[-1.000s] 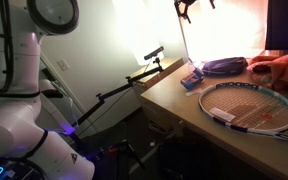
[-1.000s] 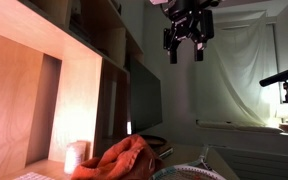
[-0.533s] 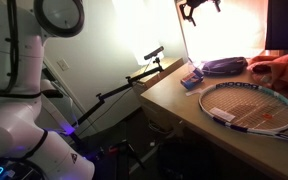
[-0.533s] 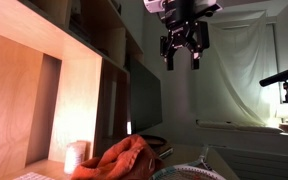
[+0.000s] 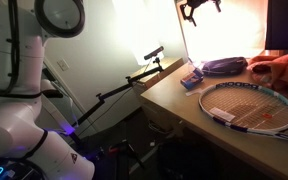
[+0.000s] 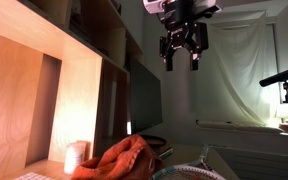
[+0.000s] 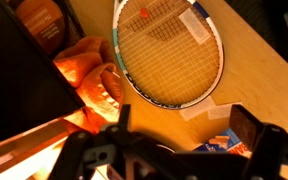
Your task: Take a bandaid and put it in the glass
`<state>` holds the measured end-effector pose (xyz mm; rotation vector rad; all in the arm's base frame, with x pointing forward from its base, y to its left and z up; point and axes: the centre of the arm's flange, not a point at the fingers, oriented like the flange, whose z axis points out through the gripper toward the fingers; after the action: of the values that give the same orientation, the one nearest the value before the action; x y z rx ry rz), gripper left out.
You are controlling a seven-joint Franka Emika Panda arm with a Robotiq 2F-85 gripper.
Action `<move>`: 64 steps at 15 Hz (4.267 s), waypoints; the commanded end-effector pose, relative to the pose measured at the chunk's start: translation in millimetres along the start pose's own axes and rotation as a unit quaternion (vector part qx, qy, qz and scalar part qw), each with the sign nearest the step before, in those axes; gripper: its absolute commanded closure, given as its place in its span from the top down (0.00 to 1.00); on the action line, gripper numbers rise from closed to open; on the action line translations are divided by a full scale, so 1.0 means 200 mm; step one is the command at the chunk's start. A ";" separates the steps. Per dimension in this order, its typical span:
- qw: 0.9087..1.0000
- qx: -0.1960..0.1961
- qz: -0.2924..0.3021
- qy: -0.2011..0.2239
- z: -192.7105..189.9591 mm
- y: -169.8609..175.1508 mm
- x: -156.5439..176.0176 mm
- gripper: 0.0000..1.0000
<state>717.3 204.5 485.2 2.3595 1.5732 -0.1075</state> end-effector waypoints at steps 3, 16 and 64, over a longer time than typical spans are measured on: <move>0.990 -0.113 -0.044 0.070 -0.08 0.04 0.18 1.00; 0.950 -0.046 -0.170 0.257 0.02 0.07 0.48 1.00; 0.960 0.037 -0.273 0.047 1.00 -0.62 0.46 1.00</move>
<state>722.0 303.2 250.3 1.9478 2.3035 -0.1677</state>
